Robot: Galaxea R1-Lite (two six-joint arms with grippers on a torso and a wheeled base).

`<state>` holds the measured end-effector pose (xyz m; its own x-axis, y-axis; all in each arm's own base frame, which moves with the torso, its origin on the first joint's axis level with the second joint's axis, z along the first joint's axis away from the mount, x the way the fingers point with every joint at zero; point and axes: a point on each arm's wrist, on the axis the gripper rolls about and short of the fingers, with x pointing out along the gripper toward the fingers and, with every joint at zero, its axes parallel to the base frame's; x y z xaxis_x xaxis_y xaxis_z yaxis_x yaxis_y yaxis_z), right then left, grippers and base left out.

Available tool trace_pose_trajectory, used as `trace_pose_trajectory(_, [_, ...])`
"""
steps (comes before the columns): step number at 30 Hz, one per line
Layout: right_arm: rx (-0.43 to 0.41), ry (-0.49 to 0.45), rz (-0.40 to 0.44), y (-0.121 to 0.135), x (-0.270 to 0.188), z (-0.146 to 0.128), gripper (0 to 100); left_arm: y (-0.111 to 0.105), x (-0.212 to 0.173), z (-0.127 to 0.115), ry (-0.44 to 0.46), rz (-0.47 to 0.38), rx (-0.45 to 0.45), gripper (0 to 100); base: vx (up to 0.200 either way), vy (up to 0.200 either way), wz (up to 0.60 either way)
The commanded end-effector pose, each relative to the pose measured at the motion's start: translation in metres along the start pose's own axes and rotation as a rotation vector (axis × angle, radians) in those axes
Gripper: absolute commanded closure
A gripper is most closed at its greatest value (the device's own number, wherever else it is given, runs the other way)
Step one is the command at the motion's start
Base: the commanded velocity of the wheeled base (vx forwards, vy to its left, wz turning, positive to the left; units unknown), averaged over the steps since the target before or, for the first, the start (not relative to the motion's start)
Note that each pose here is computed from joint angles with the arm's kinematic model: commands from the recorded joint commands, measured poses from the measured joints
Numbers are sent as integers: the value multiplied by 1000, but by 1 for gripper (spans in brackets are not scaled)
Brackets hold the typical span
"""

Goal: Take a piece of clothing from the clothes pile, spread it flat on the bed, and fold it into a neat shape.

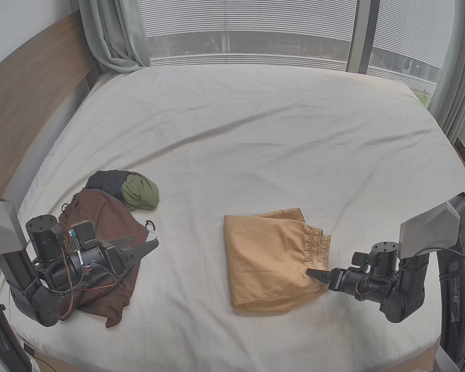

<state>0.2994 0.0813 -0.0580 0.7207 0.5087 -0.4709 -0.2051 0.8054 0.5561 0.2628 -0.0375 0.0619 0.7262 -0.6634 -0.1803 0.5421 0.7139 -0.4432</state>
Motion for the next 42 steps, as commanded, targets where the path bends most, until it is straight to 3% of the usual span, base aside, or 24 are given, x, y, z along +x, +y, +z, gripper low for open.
trace_pose_trajectory(1, [1, 33, 12, 2, 8, -10, 0, -1, -3, 1, -6, 2, 6, 0, 0, 0, 0])
trace_pose_trajectory(12, [54, 29, 68, 16, 25, -12, 0, 1, -7, 4, -17, 17, 3, 0, 0, 0, 0])
trace_pose_trajectory(13, [54, 28, 68, 16, 25, -12, 100, 3, -8, 4, -21, 24, 5, 0, 0, 0, 0])
trace_pose_trajectory(27, [45, 38, 80, 19, 25, -14, 100, -7, -20, 6, -31, 24, 40, 0, 0, 0, 0])
trace_pose_trajectory(35, [-7, -26, 181, 57, 15, 7, 100, -13, -31, 2, -10, -2, 33, 0, 0, 0, 0])
trace_pose_trajectory(42, [-36, -80, 238, 78, 3, 22, 100, -15, -38, 5, -24, 7, 108, 0, 0, 0, 0])
